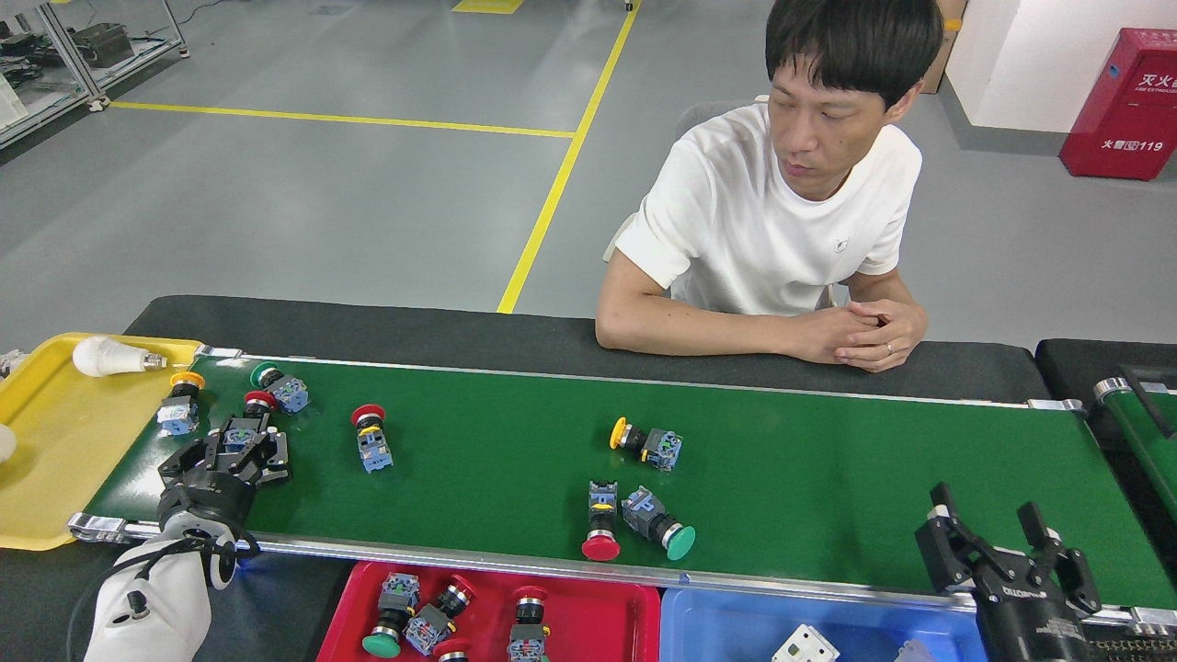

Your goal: Pick switch part from conveyor to tray

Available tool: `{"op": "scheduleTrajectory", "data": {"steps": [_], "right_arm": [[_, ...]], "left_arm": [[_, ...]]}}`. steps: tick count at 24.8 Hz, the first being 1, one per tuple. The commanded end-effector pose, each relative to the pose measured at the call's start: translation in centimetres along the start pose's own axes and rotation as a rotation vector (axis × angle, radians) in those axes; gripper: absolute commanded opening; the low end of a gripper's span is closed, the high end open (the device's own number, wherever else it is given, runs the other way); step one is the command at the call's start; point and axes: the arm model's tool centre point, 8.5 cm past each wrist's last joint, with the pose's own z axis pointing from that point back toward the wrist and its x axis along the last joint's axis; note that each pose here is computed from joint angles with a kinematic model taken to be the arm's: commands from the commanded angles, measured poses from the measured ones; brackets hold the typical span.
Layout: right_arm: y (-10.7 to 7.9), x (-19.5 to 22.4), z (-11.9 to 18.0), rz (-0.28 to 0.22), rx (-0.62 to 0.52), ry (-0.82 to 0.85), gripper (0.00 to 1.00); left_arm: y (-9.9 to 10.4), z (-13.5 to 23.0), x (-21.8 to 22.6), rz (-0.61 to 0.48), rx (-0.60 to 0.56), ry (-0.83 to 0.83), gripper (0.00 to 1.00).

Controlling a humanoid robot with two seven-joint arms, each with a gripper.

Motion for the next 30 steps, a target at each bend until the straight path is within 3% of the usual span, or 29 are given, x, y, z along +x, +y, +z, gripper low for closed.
{"op": "scheduleTrajectory", "data": {"steps": [1, 4, 11, 16, 19, 20, 21, 23, 24, 30], "right_arm": [[-1.0, 0.1, 1.5, 0.013, -0.077, 0.004, 0.98], [0.0, -0.4, 4.0, 0.027, -0.026, -0.010, 0.98], [0.6, -0.1, 5.0, 0.024, 0.002, -0.065, 0.98], [0.7, -0.2, 5.3, 0.024, 0.006, -0.058, 0.98], [0.9, -0.4, 5.7, 0.030, 0.019, -0.054, 0.98], [1.0, -0.5, 5.8, 0.029, 0.022, -0.053, 0.98], [1.0, -0.5, 5.8, 0.029, 0.022, -0.053, 0.98], [1.1, -0.5, 5.9, 0.029, 0.026, -0.052, 0.98], [1.1, -0.5, 5.9, 0.030, 0.026, -0.050, 0.98], [1.6, -0.7, 5.9, 0.021, 0.040, -0.039, 0.98]], "left_arm": [[2.2, 0.0, -0.5, 0.033, 0.079, -0.052, 0.04], [2.9, 2.5, 0.3, 0.042, 0.178, -0.140, 0.05], [1.4, 13.6, 5.1, 0.035, 0.260, -0.338, 0.09], [-0.8, 20.5, 10.0, 0.011, 0.225, -0.549, 0.15], [-2.6, 22.6, 13.7, -0.066, 0.180, -0.664, 0.19], [-3.3, 23.1, 15.0, -0.100, 0.165, -0.697, 0.23], [-3.7, 23.2, 16.0, -0.116, 0.158, -0.712, 0.34], [-3.8, 23.2, 17.4, -0.097, 0.166, -0.701, 0.65], [-3.8, 23.2, 17.7, -0.091, 0.169, -0.698, 0.99], [-3.1, 22.2, 14.5, -0.027, 0.178, -0.542, 1.00]]}}
